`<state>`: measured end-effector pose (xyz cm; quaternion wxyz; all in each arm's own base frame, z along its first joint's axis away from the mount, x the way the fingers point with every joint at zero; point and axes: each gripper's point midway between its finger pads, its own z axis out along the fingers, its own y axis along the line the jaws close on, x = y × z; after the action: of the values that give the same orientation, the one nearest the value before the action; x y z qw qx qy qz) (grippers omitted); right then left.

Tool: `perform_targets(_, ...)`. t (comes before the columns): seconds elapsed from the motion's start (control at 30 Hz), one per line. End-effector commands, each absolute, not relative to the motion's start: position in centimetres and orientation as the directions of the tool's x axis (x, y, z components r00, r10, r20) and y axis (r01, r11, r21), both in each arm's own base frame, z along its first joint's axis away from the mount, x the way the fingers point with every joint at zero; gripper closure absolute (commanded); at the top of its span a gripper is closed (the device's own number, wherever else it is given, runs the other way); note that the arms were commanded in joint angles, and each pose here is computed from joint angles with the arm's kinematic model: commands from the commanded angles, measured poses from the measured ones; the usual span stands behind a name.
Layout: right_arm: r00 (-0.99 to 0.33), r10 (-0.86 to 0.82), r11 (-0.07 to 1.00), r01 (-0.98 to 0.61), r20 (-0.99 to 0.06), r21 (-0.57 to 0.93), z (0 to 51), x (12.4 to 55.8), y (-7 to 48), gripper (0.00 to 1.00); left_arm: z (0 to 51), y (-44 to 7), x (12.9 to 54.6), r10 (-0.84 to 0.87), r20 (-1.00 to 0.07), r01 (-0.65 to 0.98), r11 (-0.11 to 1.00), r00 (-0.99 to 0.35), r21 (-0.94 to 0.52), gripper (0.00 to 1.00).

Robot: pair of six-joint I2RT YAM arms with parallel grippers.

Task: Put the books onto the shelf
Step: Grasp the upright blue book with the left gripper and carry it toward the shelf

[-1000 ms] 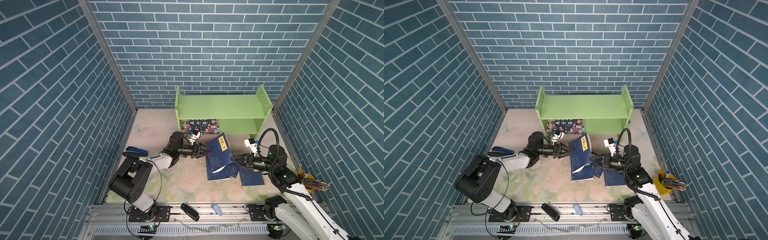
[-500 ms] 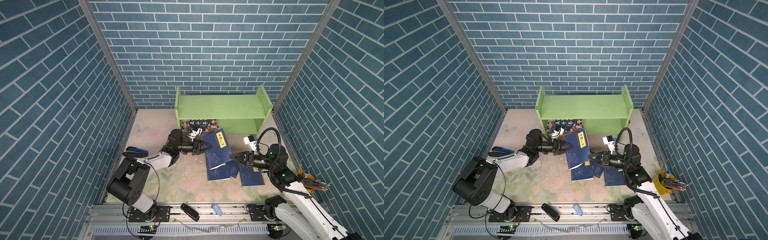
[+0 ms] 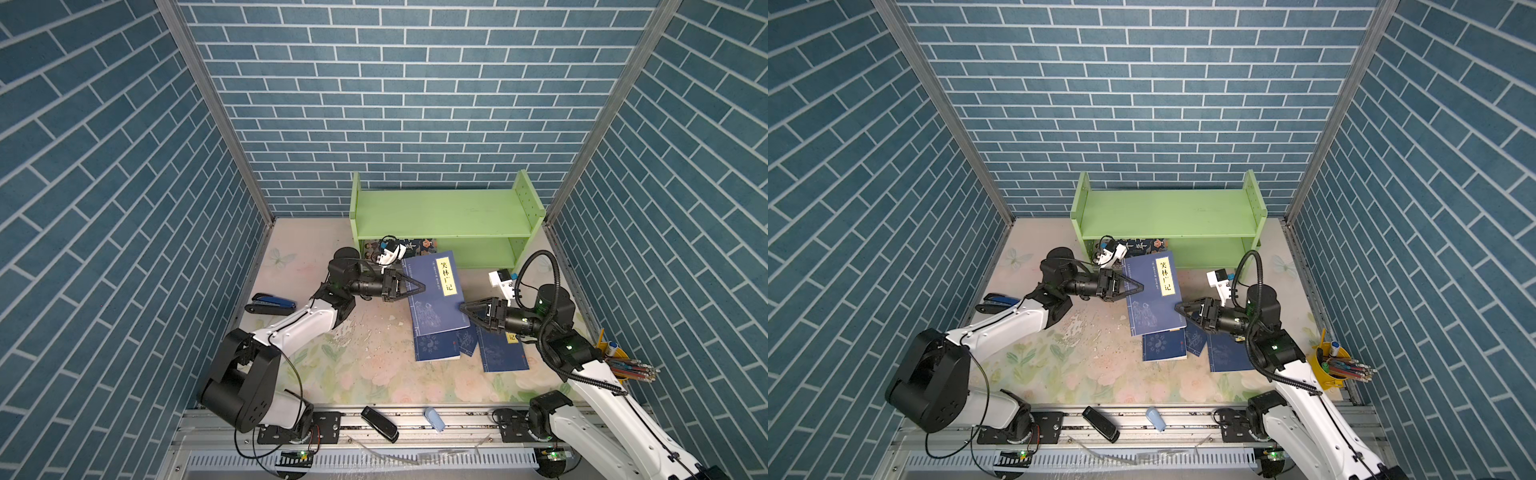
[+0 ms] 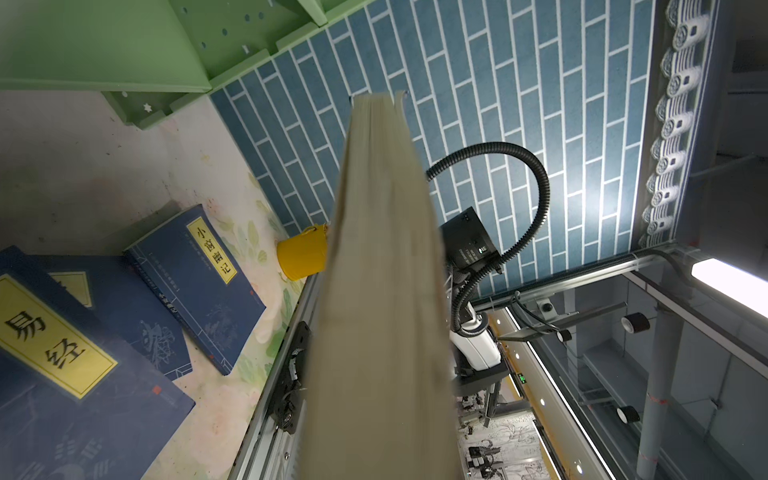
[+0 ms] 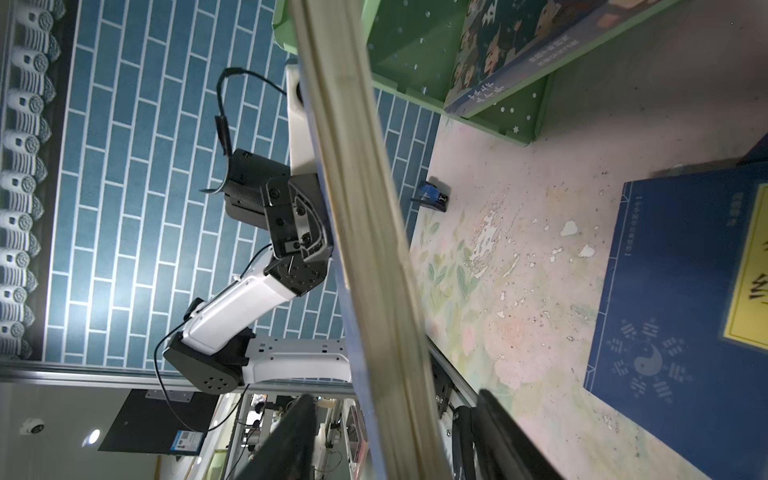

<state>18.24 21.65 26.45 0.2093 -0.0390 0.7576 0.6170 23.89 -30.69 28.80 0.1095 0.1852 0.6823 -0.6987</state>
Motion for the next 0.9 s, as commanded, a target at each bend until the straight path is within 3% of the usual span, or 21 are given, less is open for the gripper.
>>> perform_targets(0.0, -0.836, 0.259, 0.276, -0.415, -0.483, 0.867, 29.4, 18.3, 20.6, 0.25, 33.4, -30.3, 22.0, 0.125, -0.569, 0.551, -0.155, -0.813, -0.82, 1.0)
perform_targets(0.17, -0.749, 0.306, 0.357, -0.482, -0.587, 0.8, 32.5, 17.8, 19.0, 0.17, 36.6, -30.3, 22.3, 0.095, -0.655, 0.639, -0.155, -0.749, -0.753, 1.0)
perform_targets(0.4, -0.601, 0.396, 0.363, -0.592, -0.695, 0.719, 38.4, 18.4, 18.0, 0.1, 39.2, -29.0, 26.3, 0.045, -0.803, 0.794, 0.195, -0.594, -0.576, 1.0)
perform_targets(0.6, -0.615, 0.416, 0.246, -0.633, -0.67, 0.734, 40.5, 21.1, 20.1, 0.13, 42.3, -25.0, 30.6, -0.111, -0.816, 0.719, 0.416, -0.567, -0.556, 1.0)
perform_targets(0.87, -0.654, 0.381, 0.102, -0.672, -0.653, 0.733, 41.4, 24.0, 25.9, 0.15, 44.3, -21.4, 33.2, -0.358, -0.689, 0.599, 0.34, -0.63, -0.725, 1.0)
